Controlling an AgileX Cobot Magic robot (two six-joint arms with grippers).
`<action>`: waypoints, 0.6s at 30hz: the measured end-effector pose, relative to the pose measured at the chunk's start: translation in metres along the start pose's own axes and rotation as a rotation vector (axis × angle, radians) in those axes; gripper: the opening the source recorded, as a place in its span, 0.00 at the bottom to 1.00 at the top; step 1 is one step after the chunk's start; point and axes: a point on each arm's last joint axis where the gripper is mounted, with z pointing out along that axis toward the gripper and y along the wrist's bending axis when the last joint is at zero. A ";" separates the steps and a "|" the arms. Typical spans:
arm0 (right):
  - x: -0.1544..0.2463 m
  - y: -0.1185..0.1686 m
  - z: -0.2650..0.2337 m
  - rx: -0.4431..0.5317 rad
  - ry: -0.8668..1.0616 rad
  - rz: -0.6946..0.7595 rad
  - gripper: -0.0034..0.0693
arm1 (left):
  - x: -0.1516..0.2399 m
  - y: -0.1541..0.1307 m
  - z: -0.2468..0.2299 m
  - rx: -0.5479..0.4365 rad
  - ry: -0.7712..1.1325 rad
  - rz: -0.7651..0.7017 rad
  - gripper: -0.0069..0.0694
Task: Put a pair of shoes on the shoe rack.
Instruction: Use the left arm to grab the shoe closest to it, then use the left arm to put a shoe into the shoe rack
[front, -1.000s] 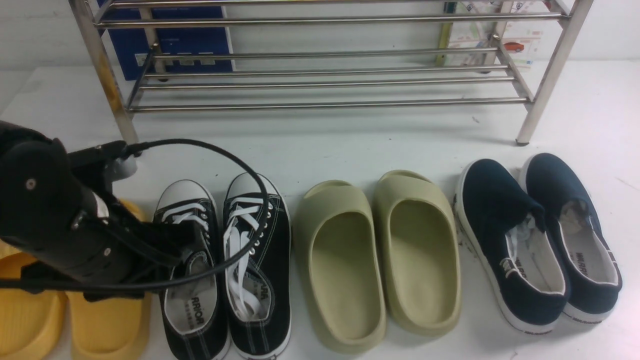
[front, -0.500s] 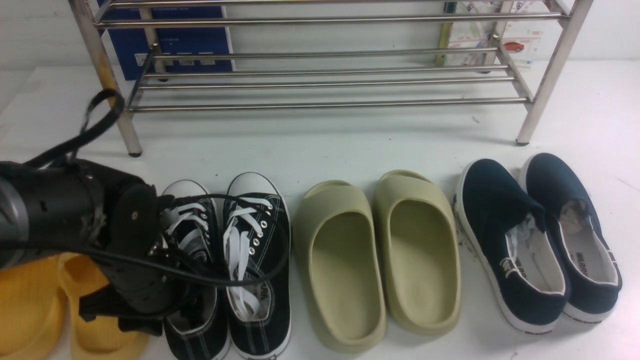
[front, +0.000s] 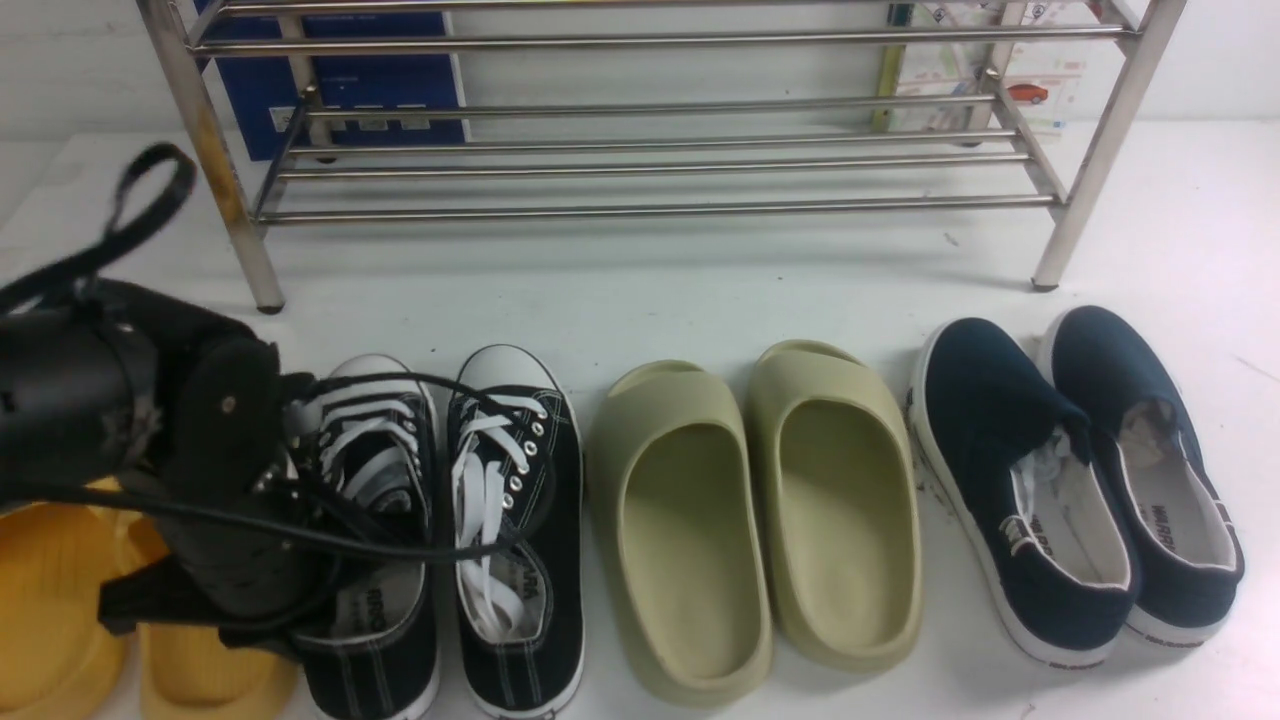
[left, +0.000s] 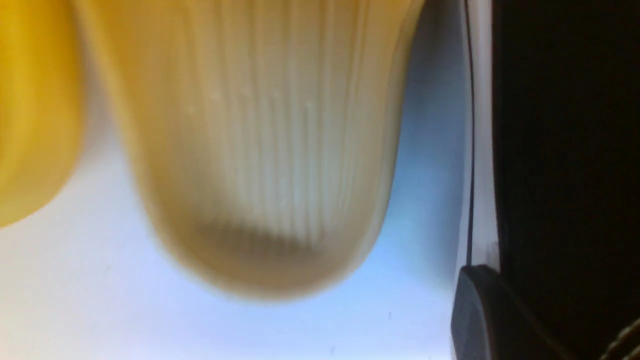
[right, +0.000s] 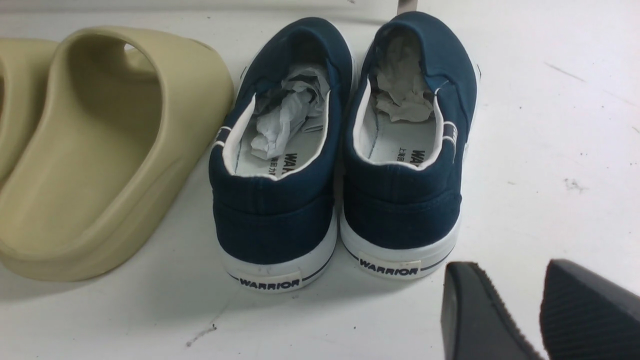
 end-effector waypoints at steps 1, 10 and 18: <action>0.000 0.000 0.000 0.000 0.000 0.000 0.38 | -0.001 0.000 -0.012 0.014 -0.023 0.002 0.10; 0.000 0.000 0.000 0.000 0.000 0.000 0.38 | -0.032 -0.011 -0.055 0.054 -0.218 0.043 0.10; 0.000 0.000 0.000 0.000 0.000 0.000 0.38 | -0.098 -0.039 -0.028 0.030 -0.287 0.059 0.10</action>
